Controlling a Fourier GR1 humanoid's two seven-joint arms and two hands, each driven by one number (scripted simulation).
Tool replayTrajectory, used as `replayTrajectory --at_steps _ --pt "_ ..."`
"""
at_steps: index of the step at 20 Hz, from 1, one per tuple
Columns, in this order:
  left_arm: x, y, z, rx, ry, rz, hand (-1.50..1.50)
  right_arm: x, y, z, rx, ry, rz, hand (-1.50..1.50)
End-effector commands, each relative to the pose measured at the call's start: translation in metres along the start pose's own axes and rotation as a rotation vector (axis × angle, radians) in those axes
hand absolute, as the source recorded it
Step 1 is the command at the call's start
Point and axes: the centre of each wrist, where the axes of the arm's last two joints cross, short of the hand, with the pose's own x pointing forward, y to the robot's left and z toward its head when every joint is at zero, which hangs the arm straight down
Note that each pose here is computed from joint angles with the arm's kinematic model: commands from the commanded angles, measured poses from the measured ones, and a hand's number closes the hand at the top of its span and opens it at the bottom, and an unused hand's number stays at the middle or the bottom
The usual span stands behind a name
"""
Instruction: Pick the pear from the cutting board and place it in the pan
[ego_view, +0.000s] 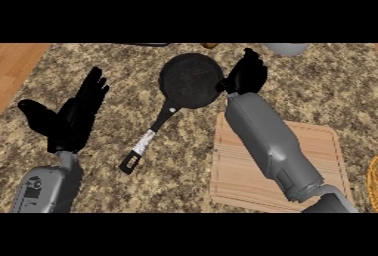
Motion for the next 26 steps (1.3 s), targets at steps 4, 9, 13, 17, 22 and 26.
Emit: replayTrajectory --at_steps 4,9,13,17,22,26 --pt "-0.001 0.014 0.005 0.021 0.011 -0.002 0.0 0.004 -0.006 0.01 -0.14 0.1 -0.408 -1.5" --pt "-0.005 0.024 0.008 0.071 0.033 0.002 0.0 -0.023 0.004 0.038 -0.139 0.111 -0.588 -1.5" --pt "-0.017 0.028 0.009 0.097 0.066 -0.012 0.0 -0.025 -0.008 0.076 -0.081 0.034 -0.736 -1.5" --pt "-0.024 0.039 0.02 0.115 0.05 -0.004 0.0 -0.062 0.0 0.128 0.0 -0.011 -0.781 -1.5" --pt "-0.004 0.04 0.014 0.134 0.03 0.007 0.0 -0.098 -0.005 0.162 -0.018 -0.057 -0.785 -1.5" --pt "-0.021 0.038 0.022 0.134 0.034 -0.002 0.0 -0.11 -0.022 0.171 -0.07 -0.054 -0.76 -1.5"
